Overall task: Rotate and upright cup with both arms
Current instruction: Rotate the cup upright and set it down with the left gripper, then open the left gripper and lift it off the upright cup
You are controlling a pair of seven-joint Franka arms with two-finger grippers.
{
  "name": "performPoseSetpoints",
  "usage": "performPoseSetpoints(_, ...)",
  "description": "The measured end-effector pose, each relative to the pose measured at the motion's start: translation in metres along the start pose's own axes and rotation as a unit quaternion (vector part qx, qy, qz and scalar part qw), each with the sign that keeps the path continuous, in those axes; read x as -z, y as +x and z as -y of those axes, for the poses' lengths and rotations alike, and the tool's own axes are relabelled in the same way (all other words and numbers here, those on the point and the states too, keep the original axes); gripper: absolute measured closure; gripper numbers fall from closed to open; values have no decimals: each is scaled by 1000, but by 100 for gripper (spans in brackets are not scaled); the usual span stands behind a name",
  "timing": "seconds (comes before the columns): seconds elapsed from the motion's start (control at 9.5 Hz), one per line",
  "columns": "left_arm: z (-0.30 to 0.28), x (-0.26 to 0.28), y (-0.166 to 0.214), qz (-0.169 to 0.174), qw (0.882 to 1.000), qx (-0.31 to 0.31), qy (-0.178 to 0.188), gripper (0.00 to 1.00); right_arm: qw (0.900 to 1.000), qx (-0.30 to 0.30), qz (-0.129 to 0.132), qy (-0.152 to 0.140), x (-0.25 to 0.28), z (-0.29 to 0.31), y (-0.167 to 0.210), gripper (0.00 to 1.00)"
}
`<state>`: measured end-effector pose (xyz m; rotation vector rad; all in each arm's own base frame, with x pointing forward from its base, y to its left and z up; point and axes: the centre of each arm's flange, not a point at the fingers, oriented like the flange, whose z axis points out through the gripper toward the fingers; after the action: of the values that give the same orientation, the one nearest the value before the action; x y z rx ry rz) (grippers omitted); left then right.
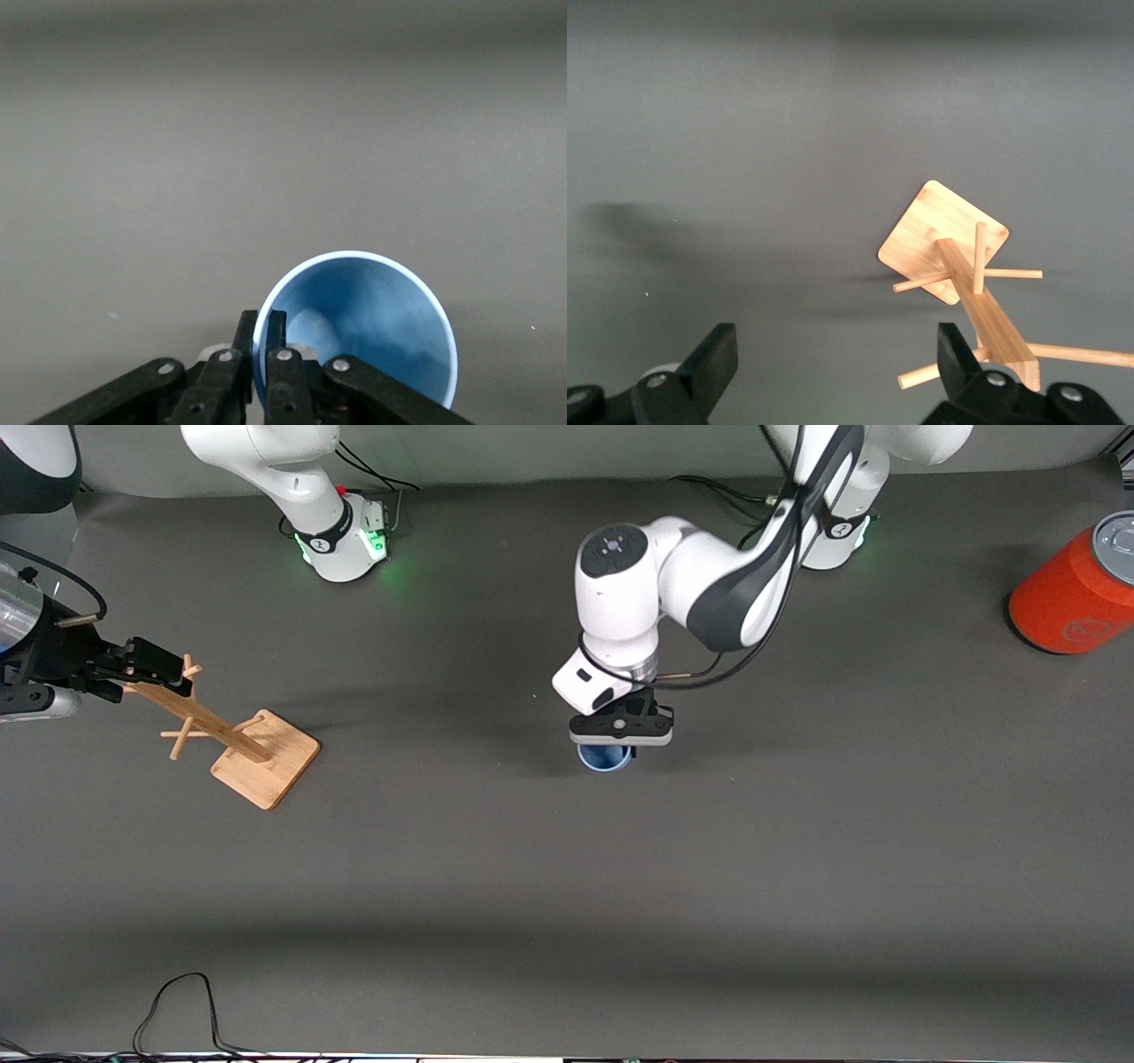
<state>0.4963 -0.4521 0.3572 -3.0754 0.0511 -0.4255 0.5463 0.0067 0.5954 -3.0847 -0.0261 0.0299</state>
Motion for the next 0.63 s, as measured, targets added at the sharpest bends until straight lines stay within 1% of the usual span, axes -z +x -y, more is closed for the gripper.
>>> performPoseSetpoints(0.21,5,-39,-24,-13,999,43,-24,93,1000,4,0,0,0,5,0,0)
performPoseSetpoints(0.32,6,-50,-35,-32,998,58,-18,93,1000,5,0,0,0,5,0,0)
performPoseSetpoints(0.42,6,-60,-48,-58,996,69,-3,93,1000,5,0,0,0,5,0,0)
performPoseSetpoints(0.53,5,-71,-60,-76,994,77,10,93,1000,5,0,0,0,5,0,0)
performPoseSetpoints(0.63,2,-78,-66,-83,993,83,14,93,1000,5,0,0,0,5,0,0)
